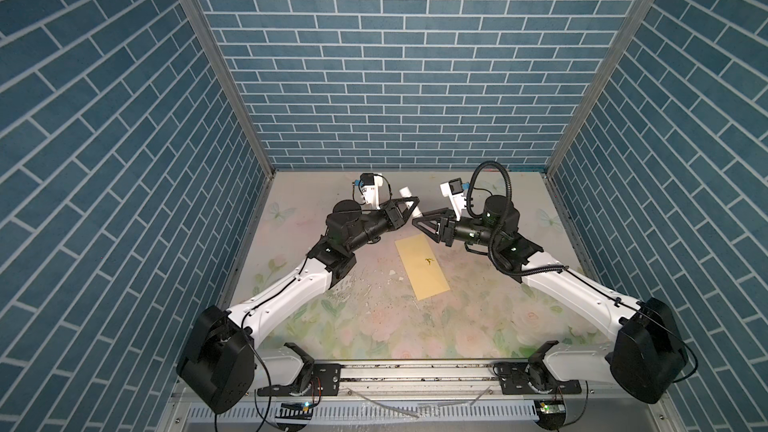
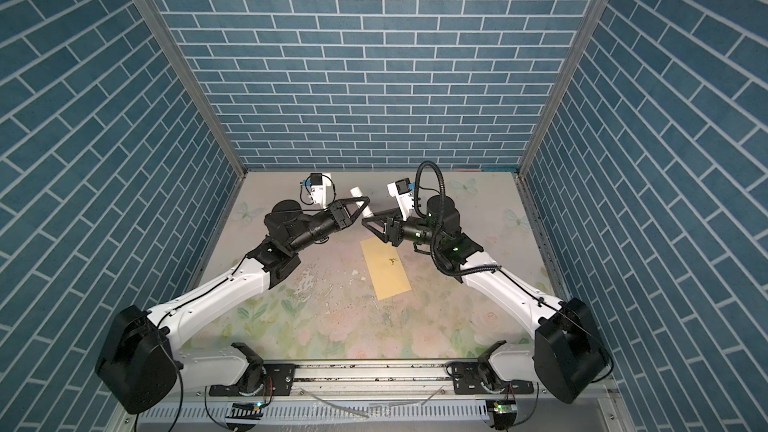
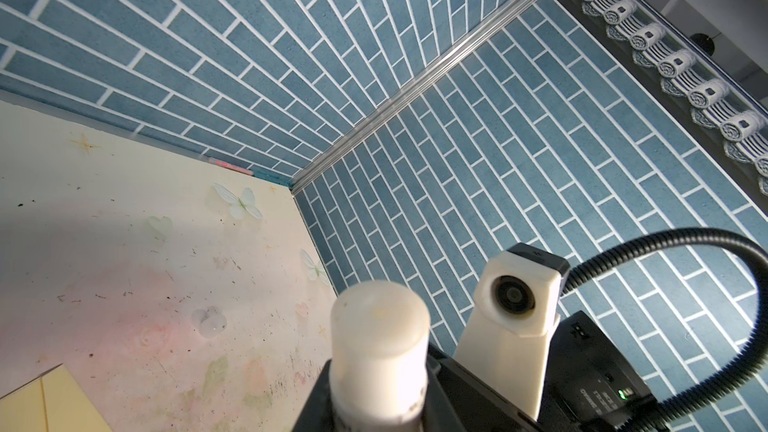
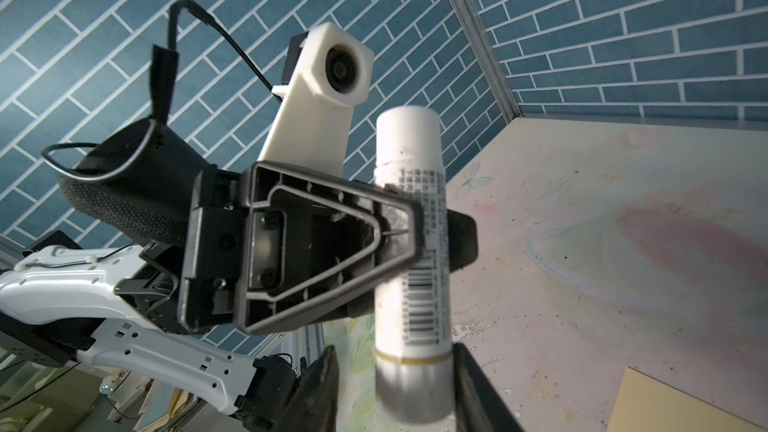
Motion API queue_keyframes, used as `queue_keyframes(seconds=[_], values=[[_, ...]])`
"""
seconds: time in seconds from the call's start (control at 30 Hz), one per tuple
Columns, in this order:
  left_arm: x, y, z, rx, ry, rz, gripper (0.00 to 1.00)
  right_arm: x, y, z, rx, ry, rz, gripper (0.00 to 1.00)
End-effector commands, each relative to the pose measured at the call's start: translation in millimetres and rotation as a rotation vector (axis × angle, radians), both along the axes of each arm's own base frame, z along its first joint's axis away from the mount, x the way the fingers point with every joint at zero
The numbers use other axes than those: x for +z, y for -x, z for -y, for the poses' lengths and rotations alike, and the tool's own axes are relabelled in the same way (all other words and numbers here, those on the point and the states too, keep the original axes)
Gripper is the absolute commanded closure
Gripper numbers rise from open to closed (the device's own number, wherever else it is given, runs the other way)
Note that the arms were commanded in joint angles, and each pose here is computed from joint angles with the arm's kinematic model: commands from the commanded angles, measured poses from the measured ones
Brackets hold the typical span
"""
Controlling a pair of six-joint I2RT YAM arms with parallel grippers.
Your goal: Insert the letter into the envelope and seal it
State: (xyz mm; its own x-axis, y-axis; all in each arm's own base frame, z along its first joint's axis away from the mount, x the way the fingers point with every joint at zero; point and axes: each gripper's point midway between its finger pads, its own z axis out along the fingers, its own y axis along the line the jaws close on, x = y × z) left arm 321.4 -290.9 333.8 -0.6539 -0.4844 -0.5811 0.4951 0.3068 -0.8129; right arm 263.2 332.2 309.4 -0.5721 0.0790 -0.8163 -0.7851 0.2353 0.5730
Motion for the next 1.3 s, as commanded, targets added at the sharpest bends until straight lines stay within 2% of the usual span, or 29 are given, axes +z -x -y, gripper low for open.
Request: queue_keyframes(seconds=[0.0, 0.23, 0.33, 0.43, 0.5, 0.63, 0.77, 0.87, 1.0, 1.17, 1.2, 1.27], values=[[17.9, 3.9, 0.1, -0.015, 0.032, 0.048, 1.00, 6.0, -0.2, -1.2, 0.014, -0.030, -0.002, 0.72], [7.9, -0.9, -1.2, 0.010, 0.011, 0.028, 1.00, -2.5, -15.2, 4.8, -0.085, 0.039, -0.017, 0.98], [1.8, -4.4, -2.1, 0.029, -0.013, 0.015, 1.00, -9.1, -27.2, 15.2, -0.193, 0.126, 0.005, 1.00], [-5.2, -8.6, -2.6, 0.049, -0.031, -0.002, 1.00, -17.8, -37.3, 29.1, -0.363, 0.319, 0.091, 1.00], [-9.3, -10.8, -2.3, 0.057, -0.039, -0.014, 1.00, -18.5, -44.0, 39.1, -0.503, 0.480, 0.196, 1.00], [-15.0, -13.6, -1.7, 0.066, -0.045, -0.028, 1.00, -14.8, -53.4, 49.8, -0.701, 0.724, 0.349, 1.00], [-16.8, -15.2, -0.5, 0.068, -0.049, -0.036, 1.00, -10.3, -56.0, 43.2, -0.824, 0.914, 0.517, 1.00], [-18.3, -15.9, -1.3, 0.075, -0.055, -0.040, 1.00, -9.6, -55.4, 33.2, -0.863, 1.000, 0.610, 1.00], [-19.2, -16.2, -1.8, 0.078, -0.056, -0.041, 1.00, -10.8, -52.3, 21.7, -0.833, 0.995, 0.631, 1.00], [-17.3, -15.6, -2.1, 0.077, -0.051, -0.037, 1.00, -13.1, -39.3, 12.3, -0.705, 0.844, 0.551, 1.00], [-16.6, -15.4, -1.9, 0.076, -0.051, -0.035, 1.00, -14.3, -36.3, 11.6, -0.664, 0.807, 0.521, 0.97], [-14.2, -14.7, -1.9, 0.074, -0.049, -0.027, 1.00, -18.2, -26.8, 5.4, -0.538, 0.717, 0.451, 0.81]])
